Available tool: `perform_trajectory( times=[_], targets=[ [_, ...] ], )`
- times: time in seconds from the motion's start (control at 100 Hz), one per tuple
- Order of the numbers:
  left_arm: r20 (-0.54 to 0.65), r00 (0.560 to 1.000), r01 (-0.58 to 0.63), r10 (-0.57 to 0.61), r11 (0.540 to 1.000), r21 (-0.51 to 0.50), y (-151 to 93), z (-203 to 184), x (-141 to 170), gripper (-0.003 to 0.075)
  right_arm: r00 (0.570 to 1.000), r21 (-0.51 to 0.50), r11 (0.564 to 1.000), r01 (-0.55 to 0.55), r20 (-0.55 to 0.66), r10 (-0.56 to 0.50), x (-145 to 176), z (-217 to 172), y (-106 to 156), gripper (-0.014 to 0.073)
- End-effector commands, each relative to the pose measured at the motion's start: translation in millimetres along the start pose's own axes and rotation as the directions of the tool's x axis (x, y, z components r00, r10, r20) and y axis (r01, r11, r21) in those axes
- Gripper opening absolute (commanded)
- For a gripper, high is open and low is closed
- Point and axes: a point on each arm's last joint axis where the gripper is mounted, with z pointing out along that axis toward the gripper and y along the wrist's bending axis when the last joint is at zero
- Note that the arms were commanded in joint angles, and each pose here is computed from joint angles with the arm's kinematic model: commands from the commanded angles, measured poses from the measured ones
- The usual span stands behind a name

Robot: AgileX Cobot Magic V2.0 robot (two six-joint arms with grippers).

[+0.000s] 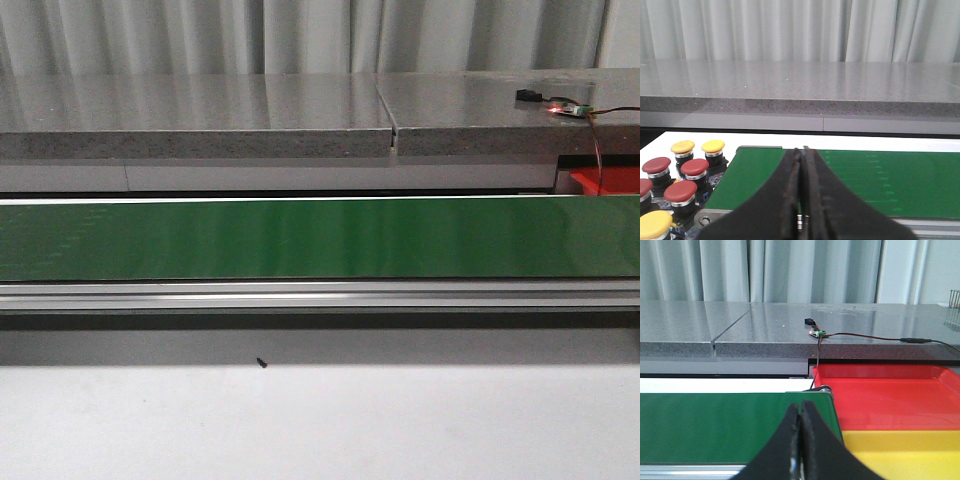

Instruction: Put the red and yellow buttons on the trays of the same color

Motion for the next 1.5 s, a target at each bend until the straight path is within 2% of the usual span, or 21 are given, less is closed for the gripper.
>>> perform_trajectory(
  times=[0.0, 0.96, 1.06, 1.31, 1.49],
  targets=[
    [0.067, 0.998, 0.013, -0.013, 1.0, -0.001, 0, -2, 5, -0.0019, 0.994, -0.004, 1.0, 0.015, 0.109, -0.015, -13, -3, 0, -0.0066],
    [0.075, 0.997, 0.007, -0.007, 1.0, -0.001, 0, -2, 2, -0.0019, 0.994, -0.004, 1.0, 0.015, 0.109, -0.015, -13, -3, 0, -0.0066],
    [0.082, 0.997, 0.007, -0.007, 1.0, 0.0, 0, -3, -9, -0.0019, 0.994, -0.004, 1.0, 0.015, 0.109, -0.015, -13, -3, 0, -0.0066],
    [-0.054, 0.999, 0.006, -0.006, 1.0, 0.0, -1, 5, -44, -0.0019, 0.994, -0.004, 1.0, 0.015, 0.109, -0.015, -13, -3, 0, -0.0066],
    [-0.085, 0.996, 0.006, -0.006, 1.0, -0.001, -1, 23, -75, -0.0019, 0.994, -0.004, 1.0, 0.015, 0.109, -0.015, -13, -3, 0, -0.0066]
  ],
)
